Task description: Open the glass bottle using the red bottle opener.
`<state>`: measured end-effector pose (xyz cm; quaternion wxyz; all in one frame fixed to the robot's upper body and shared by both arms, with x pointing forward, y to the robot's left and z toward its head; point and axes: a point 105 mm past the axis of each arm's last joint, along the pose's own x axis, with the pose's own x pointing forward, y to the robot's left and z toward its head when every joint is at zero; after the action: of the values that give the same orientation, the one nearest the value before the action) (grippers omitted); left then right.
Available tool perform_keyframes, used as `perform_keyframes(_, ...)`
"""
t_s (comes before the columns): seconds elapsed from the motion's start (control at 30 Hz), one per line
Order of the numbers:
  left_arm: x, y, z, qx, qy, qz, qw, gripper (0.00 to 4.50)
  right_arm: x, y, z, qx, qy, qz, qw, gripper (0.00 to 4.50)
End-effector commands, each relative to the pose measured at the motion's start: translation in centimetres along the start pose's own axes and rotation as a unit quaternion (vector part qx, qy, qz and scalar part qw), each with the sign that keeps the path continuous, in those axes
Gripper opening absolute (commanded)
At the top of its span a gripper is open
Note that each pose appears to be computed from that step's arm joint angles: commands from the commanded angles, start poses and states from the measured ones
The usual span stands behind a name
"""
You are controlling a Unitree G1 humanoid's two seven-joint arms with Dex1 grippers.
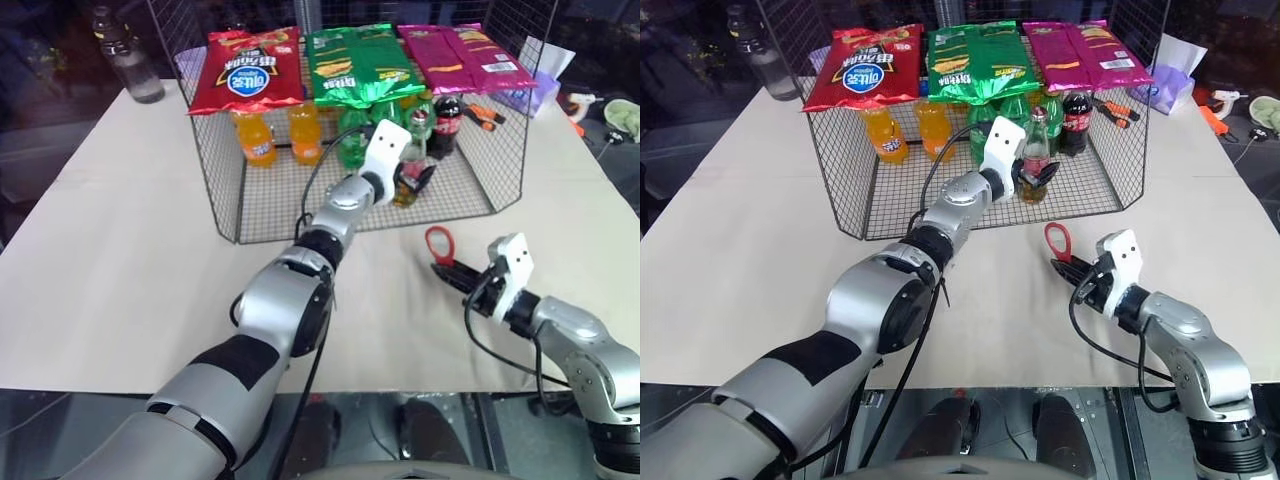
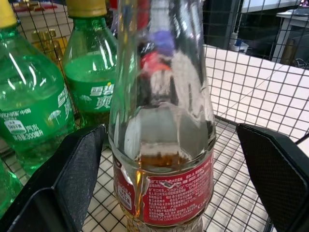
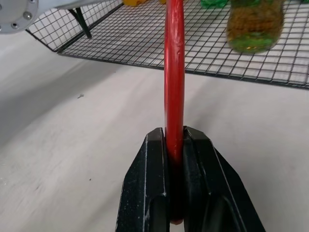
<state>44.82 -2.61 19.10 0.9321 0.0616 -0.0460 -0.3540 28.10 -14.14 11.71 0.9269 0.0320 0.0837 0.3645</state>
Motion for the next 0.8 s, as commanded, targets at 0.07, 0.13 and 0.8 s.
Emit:
perform_keyframes(0.07, 0.5, 0.4, 2.0, 0.005, -0.012, 0.017, 1.000, 4.47, -0.5, 0.3, 1.5, -0.018, -0.028, -0.003, 0.999, 0.00)
perform_keyframes(0.13, 0.5, 0.5, 1.9, 0.002, -0.010, 0.019, 1.000, 4.47, -0.5, 0.2, 1.5, -0.019, -0.029, -0.007, 0.999, 0.00)
perform_keyframes(0.8, 0.3, 0.4, 2.8, -0.018, -0.038, -0.003, 0.999, 2.46, -0.3, 0.5, 1.1, -0.024, -0.026, -0.003, 0.999, 0.00)
